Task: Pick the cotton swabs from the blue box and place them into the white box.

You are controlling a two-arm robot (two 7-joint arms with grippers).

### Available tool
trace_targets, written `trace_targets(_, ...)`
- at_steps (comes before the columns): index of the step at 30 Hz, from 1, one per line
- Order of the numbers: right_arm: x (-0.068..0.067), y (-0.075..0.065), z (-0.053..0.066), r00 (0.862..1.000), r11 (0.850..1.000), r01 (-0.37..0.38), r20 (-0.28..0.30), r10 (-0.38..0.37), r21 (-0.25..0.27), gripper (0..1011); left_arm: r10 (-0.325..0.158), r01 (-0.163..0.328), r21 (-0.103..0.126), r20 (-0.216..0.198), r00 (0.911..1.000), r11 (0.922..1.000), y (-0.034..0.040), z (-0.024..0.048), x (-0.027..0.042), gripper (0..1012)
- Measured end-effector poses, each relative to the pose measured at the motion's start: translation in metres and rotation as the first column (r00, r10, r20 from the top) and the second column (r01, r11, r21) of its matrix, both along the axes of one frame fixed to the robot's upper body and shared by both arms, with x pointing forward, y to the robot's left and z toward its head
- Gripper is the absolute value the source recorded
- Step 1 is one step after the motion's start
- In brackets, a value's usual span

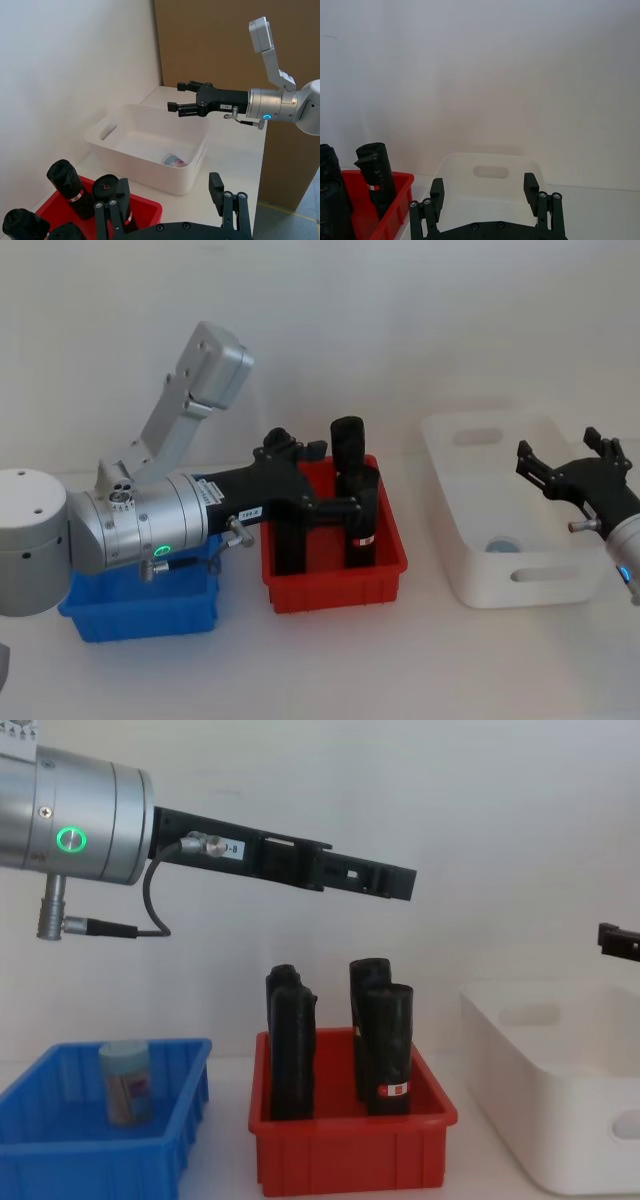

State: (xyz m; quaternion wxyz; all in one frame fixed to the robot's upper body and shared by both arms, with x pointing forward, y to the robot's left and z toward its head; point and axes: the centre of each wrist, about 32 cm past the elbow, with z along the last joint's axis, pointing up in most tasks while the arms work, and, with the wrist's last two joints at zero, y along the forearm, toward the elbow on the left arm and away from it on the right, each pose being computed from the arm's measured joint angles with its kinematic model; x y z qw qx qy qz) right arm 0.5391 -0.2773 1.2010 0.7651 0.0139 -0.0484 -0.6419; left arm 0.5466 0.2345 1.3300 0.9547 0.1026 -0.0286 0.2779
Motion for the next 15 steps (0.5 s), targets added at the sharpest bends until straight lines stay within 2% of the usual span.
trace_targets(6,-0.005,0.002,-0.001,1.000,1.000,-0.009,0.000,0.009,-0.001,1002,0.020,-0.020,0.000,0.012,0.9997,0.9998,-0.0013,-0.0048,-0.0013,1004)
trace_targets(11,-0.019,0.008,-0.005,0.999,0.999,-0.033,-0.004,0.033,-0.003,1002,0.071,-0.071,0.000,0.038,0.9967,0.9975,-0.0048,-0.0168,-0.0045,1004)
trace_targets(12,-0.019,0.008,-0.005,0.999,0.999,-0.033,-0.004,0.033,-0.003,1002,0.071,-0.071,0.000,0.038,0.9967,0.9975,-0.0048,-0.0168,-0.0045,1004)
trace_targets(15,-0.030,0.013,-0.007,0.999,0.999,-0.052,-0.008,0.052,-0.004,1002,0.111,-0.111,-0.003,0.061,0.9920,0.9938,-0.0074,-0.0263,-0.0073,1004)
